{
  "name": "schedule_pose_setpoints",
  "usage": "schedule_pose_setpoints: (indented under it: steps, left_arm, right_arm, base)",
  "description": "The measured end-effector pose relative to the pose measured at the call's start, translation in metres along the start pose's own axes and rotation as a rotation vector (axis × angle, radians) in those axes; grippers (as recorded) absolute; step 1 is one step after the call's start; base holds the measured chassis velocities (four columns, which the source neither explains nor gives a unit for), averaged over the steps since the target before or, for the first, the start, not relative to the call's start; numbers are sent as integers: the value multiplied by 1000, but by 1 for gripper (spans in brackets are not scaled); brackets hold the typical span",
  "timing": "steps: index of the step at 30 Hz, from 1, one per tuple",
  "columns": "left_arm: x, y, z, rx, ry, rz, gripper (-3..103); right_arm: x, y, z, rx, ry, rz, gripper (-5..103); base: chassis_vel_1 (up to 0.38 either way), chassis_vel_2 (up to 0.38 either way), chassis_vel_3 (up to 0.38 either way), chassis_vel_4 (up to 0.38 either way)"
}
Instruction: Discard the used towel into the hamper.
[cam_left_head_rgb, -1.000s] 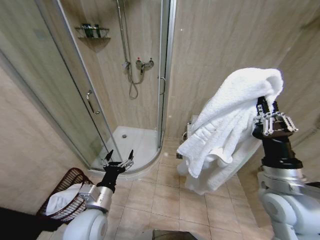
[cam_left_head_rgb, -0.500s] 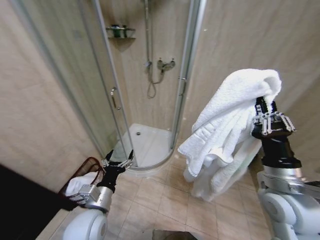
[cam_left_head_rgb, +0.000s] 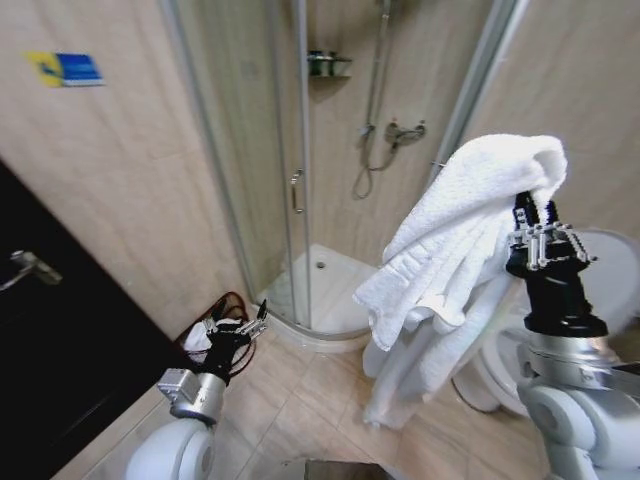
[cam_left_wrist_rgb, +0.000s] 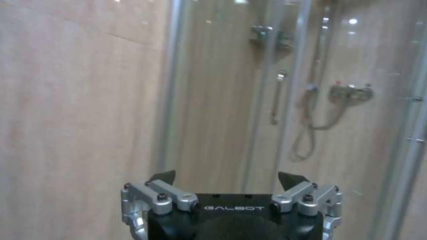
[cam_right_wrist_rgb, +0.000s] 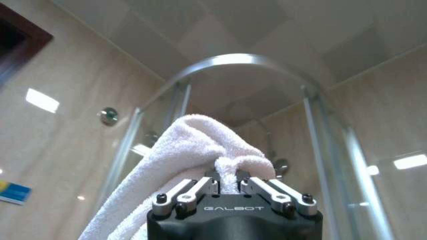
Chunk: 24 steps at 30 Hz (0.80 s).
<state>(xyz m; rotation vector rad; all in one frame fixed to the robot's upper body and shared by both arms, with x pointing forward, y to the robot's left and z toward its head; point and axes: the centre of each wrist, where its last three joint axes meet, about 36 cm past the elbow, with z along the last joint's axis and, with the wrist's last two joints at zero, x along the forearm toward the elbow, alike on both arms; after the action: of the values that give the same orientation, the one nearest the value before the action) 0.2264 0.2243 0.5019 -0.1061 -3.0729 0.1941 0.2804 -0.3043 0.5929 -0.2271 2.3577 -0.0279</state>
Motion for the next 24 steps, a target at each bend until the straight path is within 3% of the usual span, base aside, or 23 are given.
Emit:
schedule_pose_setpoints:
  steps: [24]
  left_arm:
    - [0, 0, 0, 0, 0, 0, 100]
  right_arm:
    - [-1, -5, -3, -9, -33, -5, 13]
  base:
    - [127, 119, 129, 125]
